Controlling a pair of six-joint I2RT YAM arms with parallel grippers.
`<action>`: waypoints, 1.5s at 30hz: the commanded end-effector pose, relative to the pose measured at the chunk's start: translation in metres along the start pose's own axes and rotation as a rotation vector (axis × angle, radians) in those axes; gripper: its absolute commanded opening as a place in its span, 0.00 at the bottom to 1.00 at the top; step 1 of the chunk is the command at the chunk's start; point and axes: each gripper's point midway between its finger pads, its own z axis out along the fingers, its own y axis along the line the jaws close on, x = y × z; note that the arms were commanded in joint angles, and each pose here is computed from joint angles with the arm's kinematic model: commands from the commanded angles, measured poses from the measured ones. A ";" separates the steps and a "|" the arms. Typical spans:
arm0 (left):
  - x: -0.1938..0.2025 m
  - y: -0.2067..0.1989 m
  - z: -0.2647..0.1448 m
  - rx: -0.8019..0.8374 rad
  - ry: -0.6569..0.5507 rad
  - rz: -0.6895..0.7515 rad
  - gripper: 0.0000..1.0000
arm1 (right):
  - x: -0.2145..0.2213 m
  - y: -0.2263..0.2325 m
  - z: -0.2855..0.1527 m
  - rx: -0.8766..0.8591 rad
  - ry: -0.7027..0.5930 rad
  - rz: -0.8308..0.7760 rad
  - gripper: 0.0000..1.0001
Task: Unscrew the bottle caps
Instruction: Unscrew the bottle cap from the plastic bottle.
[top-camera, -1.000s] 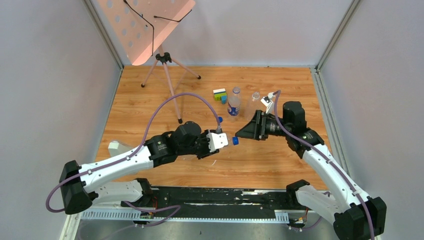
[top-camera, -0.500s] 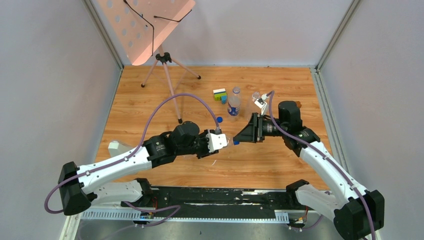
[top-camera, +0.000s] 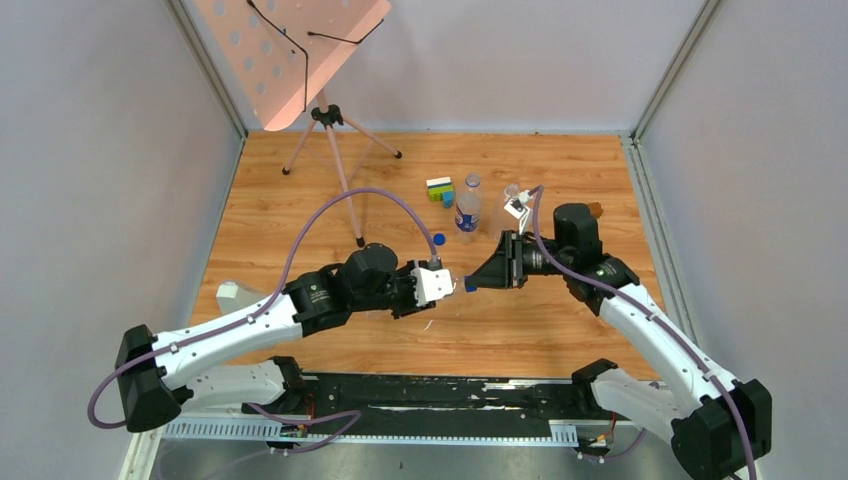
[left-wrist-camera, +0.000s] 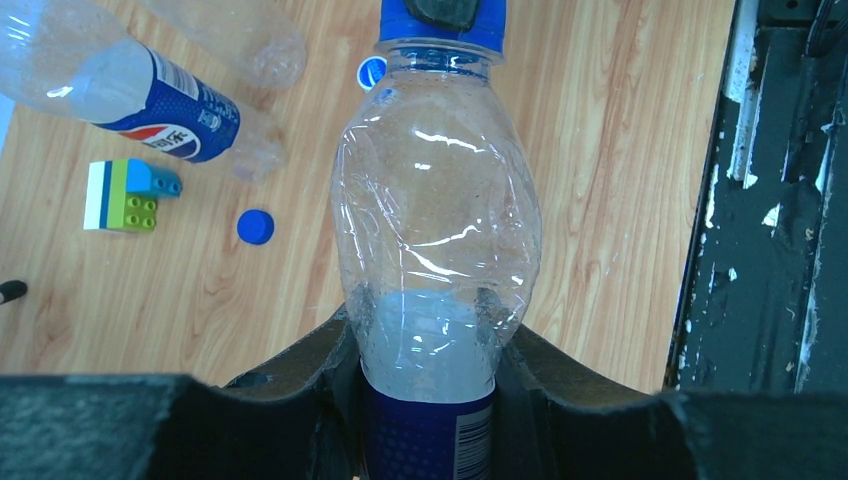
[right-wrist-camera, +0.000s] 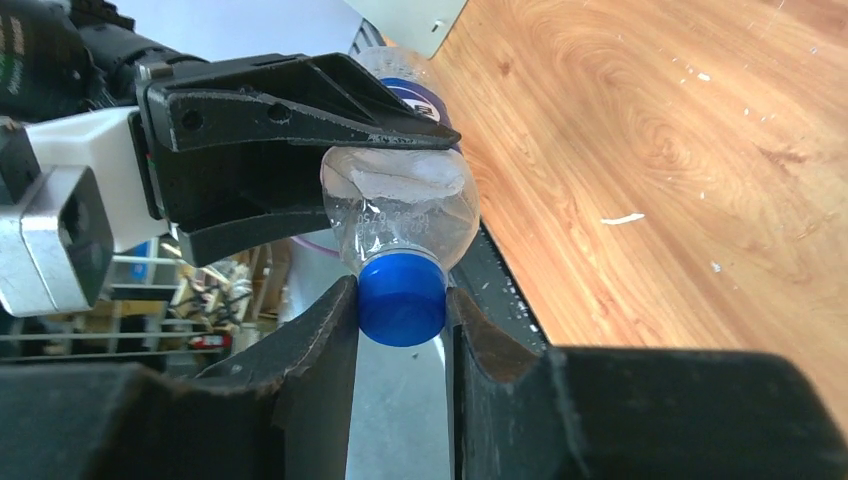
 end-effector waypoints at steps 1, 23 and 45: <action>-0.019 0.000 -0.005 0.036 -0.104 -0.075 0.02 | 0.005 0.028 0.006 -0.065 -0.019 -0.345 0.00; -0.033 -0.058 -0.037 0.488 -0.150 -0.158 0.02 | 0.058 0.037 -0.001 -0.354 -0.096 -1.680 0.00; -0.002 0.019 -0.026 -0.026 -0.093 -0.096 0.02 | -0.036 0.030 -0.009 0.153 -0.415 -0.405 0.67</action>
